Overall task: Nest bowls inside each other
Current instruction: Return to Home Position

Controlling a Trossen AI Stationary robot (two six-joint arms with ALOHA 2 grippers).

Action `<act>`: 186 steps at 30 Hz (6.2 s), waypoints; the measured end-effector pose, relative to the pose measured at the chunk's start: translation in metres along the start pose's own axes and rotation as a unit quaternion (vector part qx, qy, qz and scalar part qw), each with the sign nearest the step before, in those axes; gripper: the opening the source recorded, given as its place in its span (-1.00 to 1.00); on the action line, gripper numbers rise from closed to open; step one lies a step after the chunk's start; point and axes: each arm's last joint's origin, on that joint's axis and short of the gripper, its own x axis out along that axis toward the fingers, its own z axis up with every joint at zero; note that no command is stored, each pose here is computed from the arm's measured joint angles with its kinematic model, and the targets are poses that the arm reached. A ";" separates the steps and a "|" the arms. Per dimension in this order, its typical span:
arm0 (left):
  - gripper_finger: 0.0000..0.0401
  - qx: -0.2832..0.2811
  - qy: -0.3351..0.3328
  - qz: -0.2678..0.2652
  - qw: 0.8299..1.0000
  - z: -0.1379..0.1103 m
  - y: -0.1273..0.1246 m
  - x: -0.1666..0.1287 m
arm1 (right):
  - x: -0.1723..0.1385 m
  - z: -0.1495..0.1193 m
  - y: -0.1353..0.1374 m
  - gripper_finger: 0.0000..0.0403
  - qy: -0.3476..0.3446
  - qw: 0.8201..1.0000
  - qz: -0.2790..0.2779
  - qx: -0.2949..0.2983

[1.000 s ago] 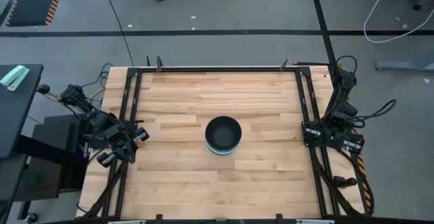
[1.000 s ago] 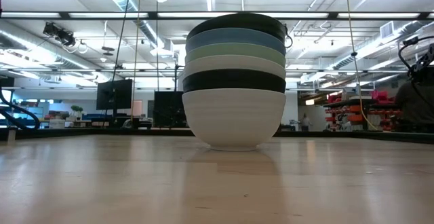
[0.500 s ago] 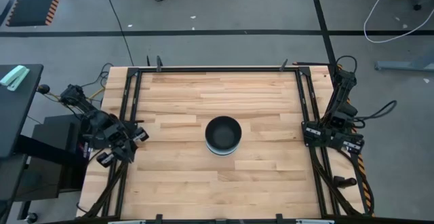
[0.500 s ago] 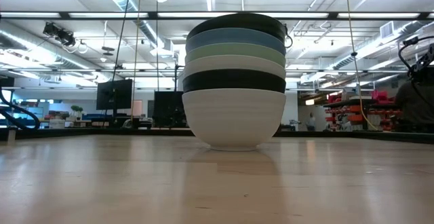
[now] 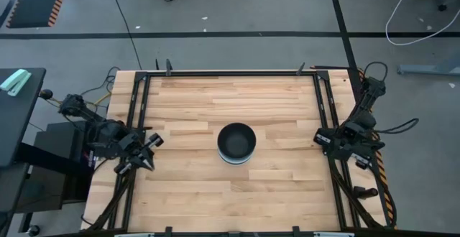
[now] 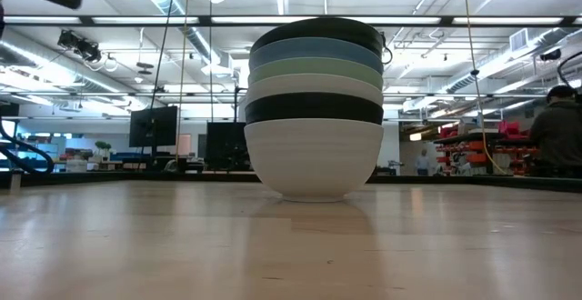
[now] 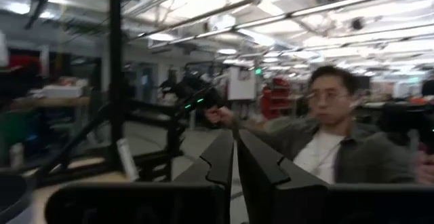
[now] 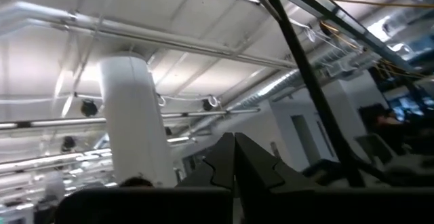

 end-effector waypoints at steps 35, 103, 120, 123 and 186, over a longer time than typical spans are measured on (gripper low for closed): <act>-0.87 0.027 0.115 0.263 0.957 -0.013 0.062 -0.033 | -0.027 -0.008 -0.089 -0.91 0.195 0.912 -0.269 -0.239; -0.87 0.121 0.004 0.083 0.989 0.028 0.051 -0.037 | -0.028 0.016 -0.072 -0.91 0.096 0.936 -0.192 -0.280; -0.83 -0.030 0.100 0.205 0.973 0.000 0.071 -0.054 | -0.045 -0.003 -0.089 -0.91 0.212 0.902 -0.291 -0.238; -0.85 -0.045 0.116 0.218 0.968 -0.005 0.072 -0.057 | -0.046 -0.005 -0.090 -0.91 0.221 0.900 -0.293 -0.236; -0.82 -0.079 0.166 0.232 0.955 -0.019 0.073 -0.062 | -0.045 -0.005 -0.090 -0.91 0.223 0.899 -0.293 -0.238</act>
